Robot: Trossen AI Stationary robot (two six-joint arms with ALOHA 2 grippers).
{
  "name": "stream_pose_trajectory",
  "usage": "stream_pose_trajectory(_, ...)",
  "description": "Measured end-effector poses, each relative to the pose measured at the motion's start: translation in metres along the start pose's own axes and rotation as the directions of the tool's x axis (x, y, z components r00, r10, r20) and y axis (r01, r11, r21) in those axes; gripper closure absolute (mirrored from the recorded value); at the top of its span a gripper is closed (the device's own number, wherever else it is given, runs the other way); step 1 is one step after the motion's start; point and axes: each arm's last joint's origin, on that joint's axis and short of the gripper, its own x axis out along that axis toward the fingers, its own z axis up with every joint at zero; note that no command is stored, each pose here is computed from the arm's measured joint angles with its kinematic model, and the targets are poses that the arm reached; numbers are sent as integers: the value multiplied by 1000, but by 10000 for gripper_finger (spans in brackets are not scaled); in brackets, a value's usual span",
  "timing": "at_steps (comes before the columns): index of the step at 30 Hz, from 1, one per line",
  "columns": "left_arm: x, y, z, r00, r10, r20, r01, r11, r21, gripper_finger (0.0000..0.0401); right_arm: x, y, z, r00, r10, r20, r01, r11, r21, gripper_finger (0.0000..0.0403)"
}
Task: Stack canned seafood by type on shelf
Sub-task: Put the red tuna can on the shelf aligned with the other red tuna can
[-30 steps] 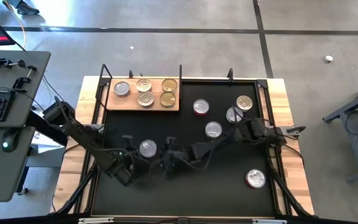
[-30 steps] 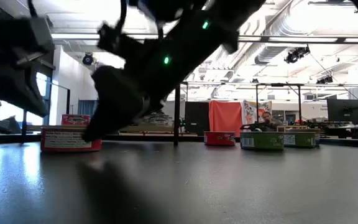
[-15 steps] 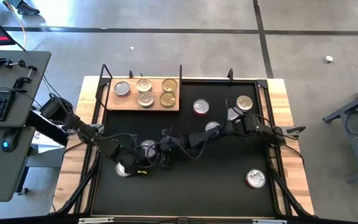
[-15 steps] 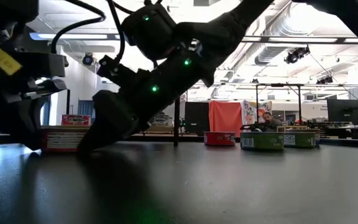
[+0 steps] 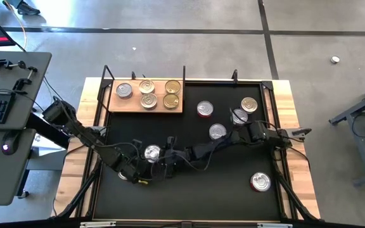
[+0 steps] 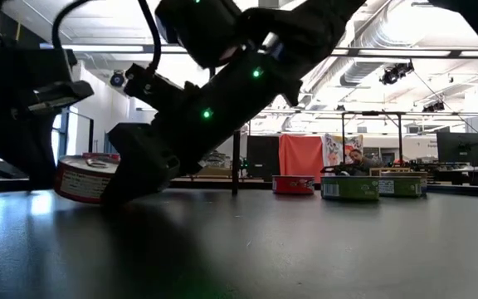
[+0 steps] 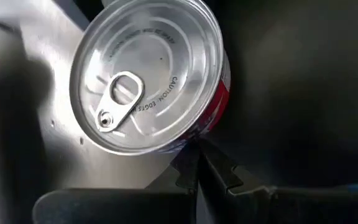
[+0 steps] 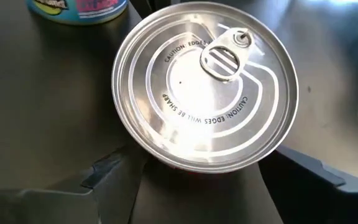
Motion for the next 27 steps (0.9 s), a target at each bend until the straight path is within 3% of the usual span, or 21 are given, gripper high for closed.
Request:
stream_pose_trajectory(6, -7, -9, 3, 998, -13, 55, 13, 1000, -5, 401, -6, 14, -3, 1000, 0, -21, 2, 998, 69, 112)
stream_pose_trajectory(17, -8, -10, 5, 997, -15, 78, 15, 1000, 8, 398, -7, 14, -5, 997, 47, -67, -34, 982, 184, 112)
stream_pose_trajectory(27, -9, -10, 6, 997, -25, 77, 21, 998, 56, 316, -5, 8, -8, 991, 72, -112, -43, 968, 245, 112)
